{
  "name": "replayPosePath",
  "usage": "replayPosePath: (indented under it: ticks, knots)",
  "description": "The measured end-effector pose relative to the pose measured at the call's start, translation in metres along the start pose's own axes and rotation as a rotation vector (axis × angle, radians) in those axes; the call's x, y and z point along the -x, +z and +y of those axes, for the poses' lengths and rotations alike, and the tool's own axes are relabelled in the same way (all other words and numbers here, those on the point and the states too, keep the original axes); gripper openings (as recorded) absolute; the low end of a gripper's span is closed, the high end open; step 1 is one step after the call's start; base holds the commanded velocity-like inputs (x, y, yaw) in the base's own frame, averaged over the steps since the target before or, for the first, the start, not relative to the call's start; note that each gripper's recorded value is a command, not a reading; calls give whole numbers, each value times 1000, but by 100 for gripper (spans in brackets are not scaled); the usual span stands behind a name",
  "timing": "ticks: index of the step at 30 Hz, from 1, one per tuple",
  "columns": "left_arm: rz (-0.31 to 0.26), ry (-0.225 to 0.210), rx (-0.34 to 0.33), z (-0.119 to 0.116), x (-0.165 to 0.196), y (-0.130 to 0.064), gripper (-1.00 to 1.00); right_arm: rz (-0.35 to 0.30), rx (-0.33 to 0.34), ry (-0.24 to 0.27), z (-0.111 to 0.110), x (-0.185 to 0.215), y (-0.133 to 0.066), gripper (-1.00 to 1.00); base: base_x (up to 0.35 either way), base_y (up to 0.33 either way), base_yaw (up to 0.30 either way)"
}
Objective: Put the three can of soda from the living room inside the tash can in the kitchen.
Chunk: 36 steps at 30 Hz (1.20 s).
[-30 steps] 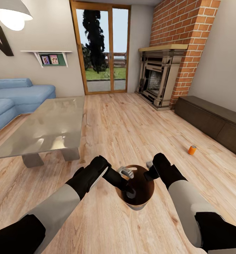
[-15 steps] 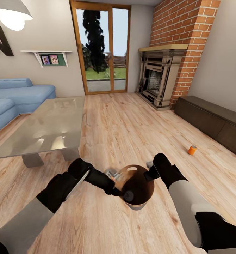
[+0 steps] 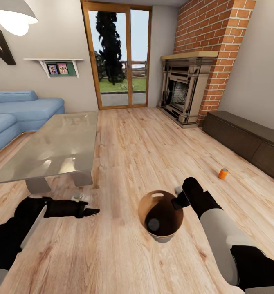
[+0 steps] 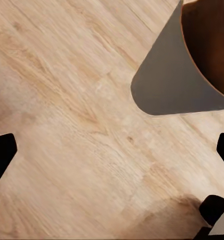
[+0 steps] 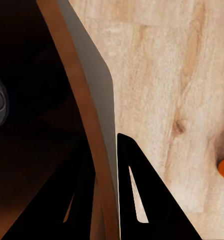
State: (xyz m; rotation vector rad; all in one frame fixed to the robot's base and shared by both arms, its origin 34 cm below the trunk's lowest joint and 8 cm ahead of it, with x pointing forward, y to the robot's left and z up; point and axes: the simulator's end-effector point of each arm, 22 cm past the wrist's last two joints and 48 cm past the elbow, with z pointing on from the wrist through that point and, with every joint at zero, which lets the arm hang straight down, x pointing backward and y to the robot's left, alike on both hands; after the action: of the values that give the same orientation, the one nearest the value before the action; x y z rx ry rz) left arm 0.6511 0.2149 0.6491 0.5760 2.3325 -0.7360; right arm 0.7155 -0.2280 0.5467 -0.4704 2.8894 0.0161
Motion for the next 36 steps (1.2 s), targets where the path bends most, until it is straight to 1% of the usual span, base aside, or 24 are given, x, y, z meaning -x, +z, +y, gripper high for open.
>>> replayPosePath:
  ticks: [2, 4, 5, 6, 7, 8, 10, 11, 12, 13, 14, 15, 16, 17, 18, 21, 22, 23, 28, 29, 31, 33, 34, 36]
  knots:
    - [-28, -13, 49, 19, -3, -3, 100, 0, -13, 2, -7, -2, 0, -100, 0, 0, 0]
    - [-78, -24, 151, 59, -18, -4, 100, -1, 20, 42, -15, -17, 8, -100, 0, 0, 0]
    - [-90, -32, 188, 75, -27, 0, 100, -21, 15, 34, -26, -21, 13, -100, 0, 0, 0]
    - [-95, -38, 205, 82, -33, 2, 100, -36, -20, 7, -39, -22, 13, -100, 0, 0, 0]
    - [-108, -40, 242, 96, -44, 7, 100, -56, -38, -9, -51, -27, 17, -100, 0, 0, 0]
    - [-129, -36, 279, 108, -52, 12, 100, -63, -37, -6, -57, -36, 23, -100, 0, 0, 0]
    - [-151, -31, 314, 119, -62, 17, 100, -74, -10, 20, -57, -44, 29, -100, 0, 0, 0]
    - [-169, -26, 342, 128, -73, 21, 100, -94, 17, 42, -56, -48, 33, -100, 0, 0, 0]
    - [-183, -25, 367, 137, -87, 24, 100, -111, 26, 47, -59, -54, 37, -100, 0, 0, 0]
    - [-191, -25, 381, 140, -94, 26, 100, -117, 6, 25, -66, -58, 39, -100, 0, 0, 0]
    - [-205, -20, 413, 146, -104, 29, 100, -134, -11, -6, -73, -63, 43, -100, 0, 0, 0]
    - [-213, -20, 431, 148, -108, 31, 100, -135, -20, -23, -76, -68, 45, -100, 0, 0, 0]
    - [-224, -24, 469, 150, -117, 36, 100, -153, -12, -31, -76, -72, 49, -100, 0, 0, 0]
    - [-227, -29, 489, 150, -122, 40, 100, -162, -2, -26, -75, -74, 51, -100, 0, 0, 0]
    - [-235, -38, 527, 149, -132, 44, 100, -183, 6, -27, -74, -78, 54, -100, 0, 0, 0]
    - [-247, -46, 576, 149, -144, 47, 100, -213, -4, -51, -76, -86, 58, -100, 0, 0, 0]
    - [-252, -50, 601, 149, -151, 48, 100, -256, 0, -65, -74, -91, 61, -100, 0, 0, 0]
    - [-254, -51, 608, 148, -152, 48, 100, -260, 6, -66, -71, -95, 63, -100, 0, 0, 0]
    - [-255, -55, 626, 148, -159, 48, 100, -331, 7, -130, -66, -105, 68, -100, 0, 0, 0]
    - [-251, -58, 628, 148, -162, 49, 100, -362, 6, -162, -63, -107, 70, -100, 0, 0, 0]
    - [-250, -59, 630, 148, -164, 49, 100, -377, 11, -175, -59, -109, 71, -100, 0, 0, 0]
    - [-248, -61, 631, 148, -165, 49, 100, -394, 16, -172, -60, -112, 71, -100, 0, 0, 0]
    - [-248, -62, 632, 148, -165, 49, 100, -407, 26, -150, -62, -117, 71, -100, 0, 0, 0]
    - [-248, -62, 632, 148, -166, 49, 100, -423, 38, -130, -64, -124, 72, -100, 0, 0, 0]
